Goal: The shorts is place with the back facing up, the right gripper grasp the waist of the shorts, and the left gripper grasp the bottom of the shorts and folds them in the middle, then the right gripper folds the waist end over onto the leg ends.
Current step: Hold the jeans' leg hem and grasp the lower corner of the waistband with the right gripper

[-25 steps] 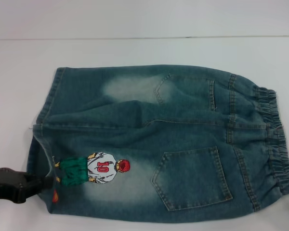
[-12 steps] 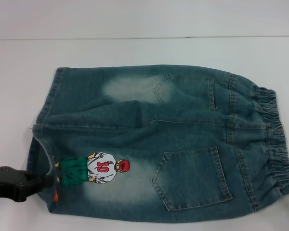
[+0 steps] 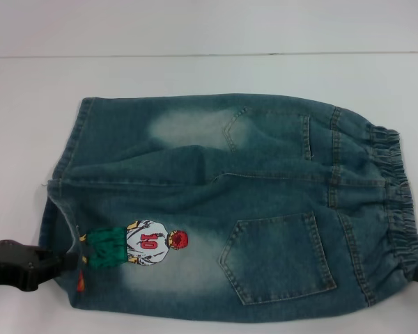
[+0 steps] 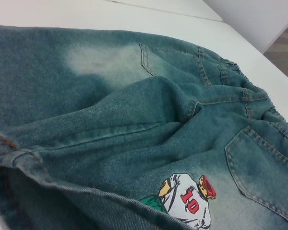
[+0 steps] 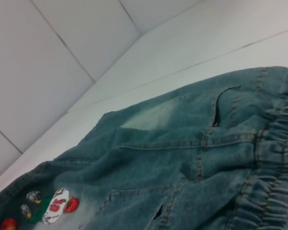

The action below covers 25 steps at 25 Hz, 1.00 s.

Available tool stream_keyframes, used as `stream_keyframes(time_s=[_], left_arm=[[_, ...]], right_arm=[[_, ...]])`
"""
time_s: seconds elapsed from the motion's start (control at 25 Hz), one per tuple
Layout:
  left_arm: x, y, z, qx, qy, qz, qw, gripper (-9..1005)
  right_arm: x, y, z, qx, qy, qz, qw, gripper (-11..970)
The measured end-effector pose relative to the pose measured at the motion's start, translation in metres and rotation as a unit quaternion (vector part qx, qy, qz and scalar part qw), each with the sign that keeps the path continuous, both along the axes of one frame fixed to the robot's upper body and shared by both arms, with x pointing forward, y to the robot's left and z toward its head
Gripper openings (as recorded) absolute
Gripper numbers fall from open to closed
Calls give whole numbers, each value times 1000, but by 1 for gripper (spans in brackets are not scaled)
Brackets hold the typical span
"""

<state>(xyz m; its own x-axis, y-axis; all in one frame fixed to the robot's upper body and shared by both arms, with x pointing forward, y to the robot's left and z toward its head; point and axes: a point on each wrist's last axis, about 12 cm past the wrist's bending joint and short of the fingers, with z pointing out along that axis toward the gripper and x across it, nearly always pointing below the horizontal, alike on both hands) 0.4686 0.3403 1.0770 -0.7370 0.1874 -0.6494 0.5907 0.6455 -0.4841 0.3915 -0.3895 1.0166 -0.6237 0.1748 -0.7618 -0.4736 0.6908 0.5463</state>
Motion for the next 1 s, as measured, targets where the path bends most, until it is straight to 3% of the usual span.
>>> stream_keyframes(time_s=[0.36, 0.68, 0.88, 1.0], left_arm=[[0, -1, 0, -1, 0, -2, 1000, 66], [0, -2, -1, -5, 3, -2, 1000, 66], [0, -2, -1, -5, 3, -3, 1000, 66], [0, -2, -1, -6, 4, -3, 1000, 65]], right_arm=[[4, -6, 3, 14, 17, -18, 1000, 938], [14, -3, 4, 16, 52, 4, 999, 939], [16, -4, 5, 15, 59, 7, 998, 846], [15, -7, 5, 16, 57, -1, 998, 847]])
